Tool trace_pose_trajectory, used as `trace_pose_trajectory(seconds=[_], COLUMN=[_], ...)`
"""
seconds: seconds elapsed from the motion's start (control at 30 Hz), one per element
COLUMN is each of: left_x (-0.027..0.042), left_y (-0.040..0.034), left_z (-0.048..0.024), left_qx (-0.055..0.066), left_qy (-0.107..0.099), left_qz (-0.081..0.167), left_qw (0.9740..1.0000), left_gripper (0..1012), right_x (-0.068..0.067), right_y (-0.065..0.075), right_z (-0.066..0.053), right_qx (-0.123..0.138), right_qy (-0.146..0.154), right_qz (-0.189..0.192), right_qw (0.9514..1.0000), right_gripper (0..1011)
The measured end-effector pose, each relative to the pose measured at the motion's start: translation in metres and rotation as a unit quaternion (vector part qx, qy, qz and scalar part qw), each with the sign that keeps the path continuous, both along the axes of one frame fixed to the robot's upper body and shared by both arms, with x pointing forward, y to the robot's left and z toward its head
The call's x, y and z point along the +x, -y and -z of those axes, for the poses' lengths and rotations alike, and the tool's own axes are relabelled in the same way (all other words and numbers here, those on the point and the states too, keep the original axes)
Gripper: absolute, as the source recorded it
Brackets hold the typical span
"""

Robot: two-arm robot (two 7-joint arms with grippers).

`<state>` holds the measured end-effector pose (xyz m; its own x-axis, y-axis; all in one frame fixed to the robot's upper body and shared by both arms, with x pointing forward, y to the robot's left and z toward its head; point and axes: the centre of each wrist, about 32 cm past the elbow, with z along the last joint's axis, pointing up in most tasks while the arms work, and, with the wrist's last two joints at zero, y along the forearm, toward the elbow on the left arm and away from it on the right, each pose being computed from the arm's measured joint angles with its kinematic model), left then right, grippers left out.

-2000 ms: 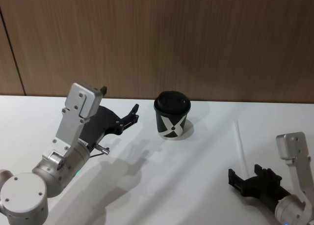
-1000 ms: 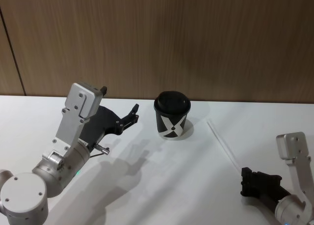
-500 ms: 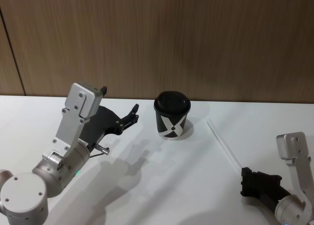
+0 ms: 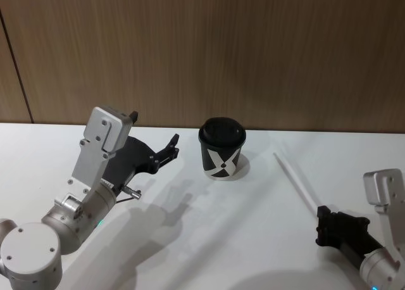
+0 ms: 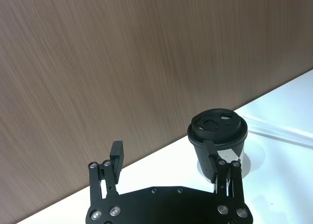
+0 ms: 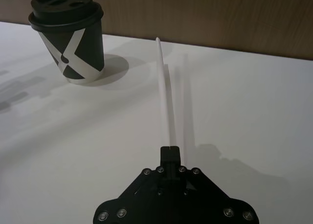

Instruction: Pick up the straw with one hand, pass it to the other hand, and insert it into the cup.

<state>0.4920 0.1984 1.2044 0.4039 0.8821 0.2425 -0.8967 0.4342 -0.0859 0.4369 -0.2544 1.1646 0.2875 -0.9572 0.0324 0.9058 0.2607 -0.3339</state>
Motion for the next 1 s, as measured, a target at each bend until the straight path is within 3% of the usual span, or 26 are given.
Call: trace_pose_trajectory(seconds=[0.27, 0.53, 0.73, 1.0], left_x=[0.0, 0.0, 0.0, 0.0], left_y=[0.0, 0.0, 0.0, 0.0], left_z=[0.0, 0.0, 0.0, 0.0], left_qx=[0.0, 0.0, 0.0, 0.0], left_qy=[0.0, 0.0, 0.0, 0.0], left_qz=[0.0, 0.0, 0.0, 0.0], left_qw=[1.0, 1.0, 1.0, 1.0], left_gripper=[1002, 1002, 1002, 1002], right_x=[-0.002, -0.005, -0.006, -0.002], right_y=[0.008, 0.027, 0.048, 0.074], right_z=[0.002, 0.003, 0.003, -0.001], right_qx=[-0.016, -0.034, -0.044, -0.049], right_qy=[0.046, 0.103, 0.146, 0.206], right_qz=[-0.005, -0.019, -0.04, -0.081], right_qw=[0.9988, 0.9939, 0.9875, 0.9739], right_gripper=[0, 0, 0, 0])
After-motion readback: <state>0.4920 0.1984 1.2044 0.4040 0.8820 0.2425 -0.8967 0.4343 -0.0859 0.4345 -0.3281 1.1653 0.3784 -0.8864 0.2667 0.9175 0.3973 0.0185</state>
